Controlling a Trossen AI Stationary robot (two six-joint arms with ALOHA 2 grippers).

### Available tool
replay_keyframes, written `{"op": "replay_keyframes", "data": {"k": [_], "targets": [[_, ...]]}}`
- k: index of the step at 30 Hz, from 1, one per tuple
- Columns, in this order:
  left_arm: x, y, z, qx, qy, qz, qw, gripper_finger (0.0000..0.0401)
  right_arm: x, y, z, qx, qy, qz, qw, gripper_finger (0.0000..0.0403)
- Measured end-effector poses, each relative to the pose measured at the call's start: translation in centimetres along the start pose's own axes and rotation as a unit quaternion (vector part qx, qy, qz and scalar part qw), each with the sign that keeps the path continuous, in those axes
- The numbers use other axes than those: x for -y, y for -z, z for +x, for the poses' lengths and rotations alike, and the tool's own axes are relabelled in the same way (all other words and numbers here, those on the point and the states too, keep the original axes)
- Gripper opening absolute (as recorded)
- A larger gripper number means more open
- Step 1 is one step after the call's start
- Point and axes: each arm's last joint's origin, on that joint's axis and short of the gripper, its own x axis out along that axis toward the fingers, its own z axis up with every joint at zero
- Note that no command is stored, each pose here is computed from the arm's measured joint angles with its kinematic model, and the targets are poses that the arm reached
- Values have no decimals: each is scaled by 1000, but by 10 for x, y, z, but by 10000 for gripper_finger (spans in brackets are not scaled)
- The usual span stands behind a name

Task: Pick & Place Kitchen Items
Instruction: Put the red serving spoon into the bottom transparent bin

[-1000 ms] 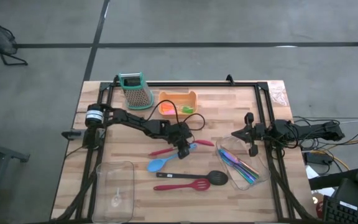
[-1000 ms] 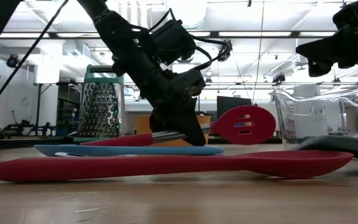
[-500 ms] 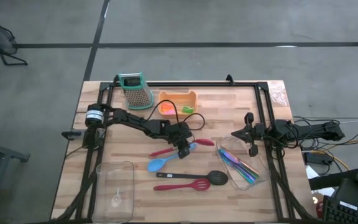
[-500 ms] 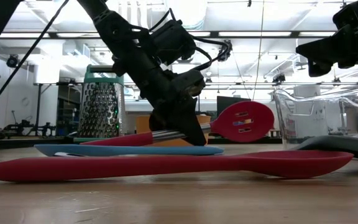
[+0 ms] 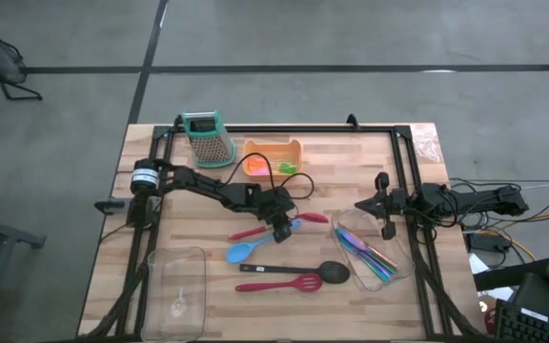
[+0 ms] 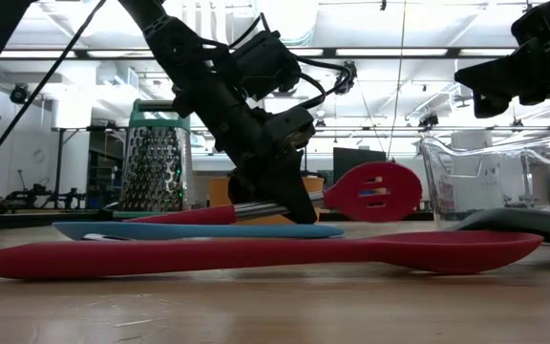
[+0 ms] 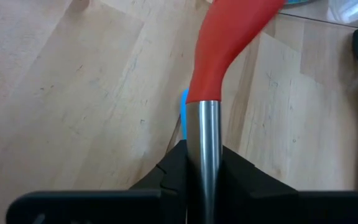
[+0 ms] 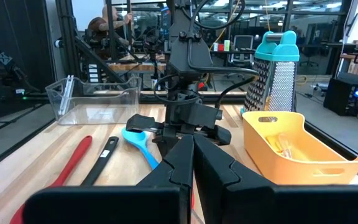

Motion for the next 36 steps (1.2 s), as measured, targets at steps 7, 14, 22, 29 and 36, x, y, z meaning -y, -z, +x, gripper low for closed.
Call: {"op": "replay_keyframes", "data": {"k": [7,14,22,29,36], "targets": [[0,0,0,1,1,0,1000,51,0,0,0,0,0,-1,1000,8],[1,-2,-4,4,1,-12,1000,48,0,0,0,0,0,0,1000,8],[15,-24,-49,60,11,-34,998,58,0,0,0,0,0,0,1000,8],[30,-40,-124,113,34,-108,987,48,0,0,0,0,0,0,1000,8],[67,-19,-192,97,86,-162,978,49,0,0,0,0,0,-1,1000,8]]}}
